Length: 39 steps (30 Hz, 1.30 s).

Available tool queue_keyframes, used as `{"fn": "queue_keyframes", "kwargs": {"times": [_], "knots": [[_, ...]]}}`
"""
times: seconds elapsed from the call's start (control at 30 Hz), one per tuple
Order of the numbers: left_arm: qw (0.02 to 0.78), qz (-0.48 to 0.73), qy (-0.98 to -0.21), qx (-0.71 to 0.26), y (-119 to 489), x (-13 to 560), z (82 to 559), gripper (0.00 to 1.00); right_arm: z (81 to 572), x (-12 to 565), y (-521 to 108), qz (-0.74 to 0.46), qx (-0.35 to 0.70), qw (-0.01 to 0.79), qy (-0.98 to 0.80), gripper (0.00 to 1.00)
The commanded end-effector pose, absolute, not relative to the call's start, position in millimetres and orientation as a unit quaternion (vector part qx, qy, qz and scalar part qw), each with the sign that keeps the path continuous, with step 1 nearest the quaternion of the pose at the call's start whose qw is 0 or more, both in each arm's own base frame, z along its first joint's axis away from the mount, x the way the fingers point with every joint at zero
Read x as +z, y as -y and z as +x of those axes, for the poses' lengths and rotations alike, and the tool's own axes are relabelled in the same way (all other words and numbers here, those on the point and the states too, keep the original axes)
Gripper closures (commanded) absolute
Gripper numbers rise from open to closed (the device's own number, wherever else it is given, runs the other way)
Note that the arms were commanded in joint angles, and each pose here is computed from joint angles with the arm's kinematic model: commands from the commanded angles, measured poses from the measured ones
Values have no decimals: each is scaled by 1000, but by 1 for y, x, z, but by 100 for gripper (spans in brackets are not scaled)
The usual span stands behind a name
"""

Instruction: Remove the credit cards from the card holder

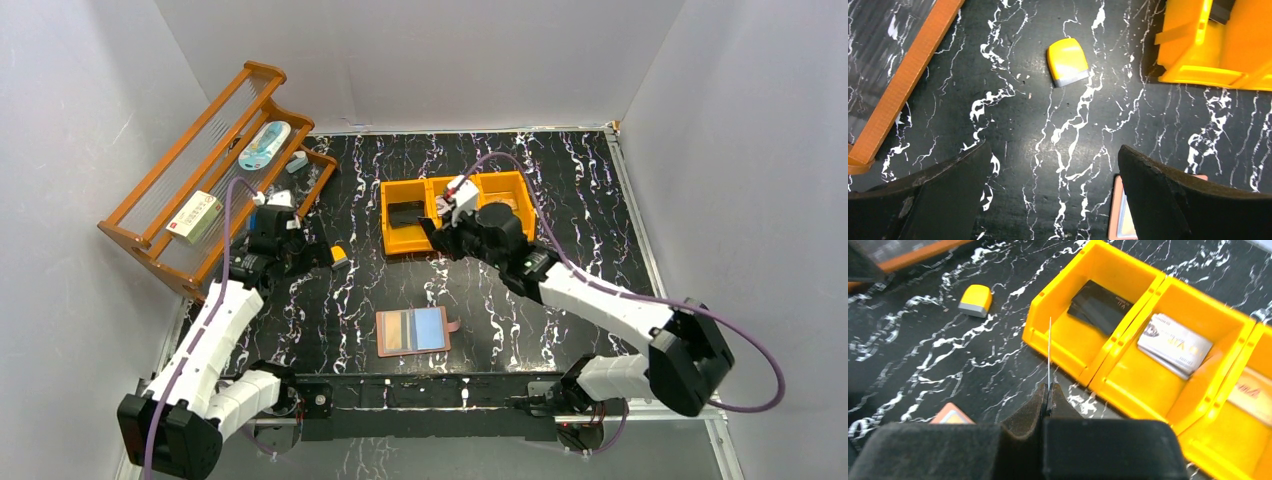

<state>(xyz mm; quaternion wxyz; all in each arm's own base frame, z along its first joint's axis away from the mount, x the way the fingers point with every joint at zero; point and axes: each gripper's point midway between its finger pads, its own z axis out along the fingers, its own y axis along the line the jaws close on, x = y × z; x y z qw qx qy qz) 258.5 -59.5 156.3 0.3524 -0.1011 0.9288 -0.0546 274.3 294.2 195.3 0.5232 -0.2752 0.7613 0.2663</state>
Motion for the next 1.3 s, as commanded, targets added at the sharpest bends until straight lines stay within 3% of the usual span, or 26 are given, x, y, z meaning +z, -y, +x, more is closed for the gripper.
{"fn": "queue_keyframes", "kwargs": {"times": [0.0,0.6,1.27], "knots": [[380,-115,-918,-22,42,148,254,2,298,211,-311,-383,199,548,-717,100],[388,-115,-914,-6,36,143,257,2,396,173,-373,-552,37,507,-661,100],[415,-135,-899,20,21,157,253,2,450,125,-387,-640,-91,480,-593,100]]}}
